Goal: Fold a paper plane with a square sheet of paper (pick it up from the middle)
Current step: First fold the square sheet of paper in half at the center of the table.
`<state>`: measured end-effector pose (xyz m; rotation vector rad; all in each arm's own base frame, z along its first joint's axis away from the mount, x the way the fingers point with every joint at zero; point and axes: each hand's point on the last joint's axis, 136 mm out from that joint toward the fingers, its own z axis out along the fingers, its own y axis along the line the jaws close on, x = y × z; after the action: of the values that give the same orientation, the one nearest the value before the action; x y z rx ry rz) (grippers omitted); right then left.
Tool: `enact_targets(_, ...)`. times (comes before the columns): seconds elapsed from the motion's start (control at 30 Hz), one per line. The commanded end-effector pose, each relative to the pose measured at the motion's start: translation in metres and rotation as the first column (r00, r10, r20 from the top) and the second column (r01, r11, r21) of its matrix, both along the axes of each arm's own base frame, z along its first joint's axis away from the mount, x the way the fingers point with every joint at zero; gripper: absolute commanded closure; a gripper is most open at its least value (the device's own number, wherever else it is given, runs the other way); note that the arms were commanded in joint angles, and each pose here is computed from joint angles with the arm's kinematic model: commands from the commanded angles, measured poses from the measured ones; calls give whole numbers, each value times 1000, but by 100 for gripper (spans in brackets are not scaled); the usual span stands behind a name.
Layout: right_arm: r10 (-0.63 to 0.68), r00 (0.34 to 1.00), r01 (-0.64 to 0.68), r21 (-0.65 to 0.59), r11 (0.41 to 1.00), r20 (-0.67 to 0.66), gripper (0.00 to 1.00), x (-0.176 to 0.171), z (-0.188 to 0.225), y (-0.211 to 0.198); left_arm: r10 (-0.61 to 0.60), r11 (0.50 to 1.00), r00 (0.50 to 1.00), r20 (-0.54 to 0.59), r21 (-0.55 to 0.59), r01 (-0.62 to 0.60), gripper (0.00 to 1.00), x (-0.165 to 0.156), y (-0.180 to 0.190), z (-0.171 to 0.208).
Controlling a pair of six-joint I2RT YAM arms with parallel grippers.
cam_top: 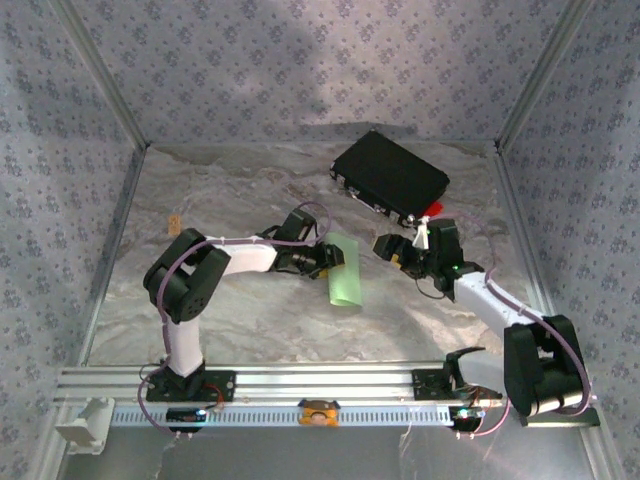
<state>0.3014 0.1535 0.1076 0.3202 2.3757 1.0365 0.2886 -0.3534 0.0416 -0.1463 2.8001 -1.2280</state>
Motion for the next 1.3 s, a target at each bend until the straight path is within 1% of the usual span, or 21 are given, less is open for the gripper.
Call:
enact_targets(0.0,26,999,-26,18,1000,21,16,2,6,8,-23,997,999,26,76,21,51,4,4,-5)
enact_targets(0.3,28,999,-28,12,1000,20,16,2,5,9,-45,982,995,90,187,28,38,11,17,5)
enact_targets(0.4,30,999,-30,10,1000,17,15,1,4,10,-53,975,993,106,222,28,35,12,22,6)
enact_targets(0.53,40,999,-40,13,999,12,15,1,4,13,-44,961,992,116,278,11,35,14,31,3)
enact_targets(0.67,46,999,-46,14,999,5,15,2,3,15,-29,959,992,125,283,-8,35,19,37,3)
enact_targets(0.9,75,997,-75,15,997,-9,18,2,-1,23,-7,961,993,120,276,-26,39,25,49,2)
enact_targets(1.03,71,997,-71,8,997,-31,17,2,-5,24,-20,937,994,104,349,-18,39,22,62,-8)
enact_targets(1.17,64,997,-65,-14,998,-40,16,3,-7,22,-84,932,994,76,359,51,40,16,60,-16)
enact_targets(1.27,65,997,-66,-14,998,-45,16,3,-8,22,-139,936,988,69,336,108,40,13,53,-16)
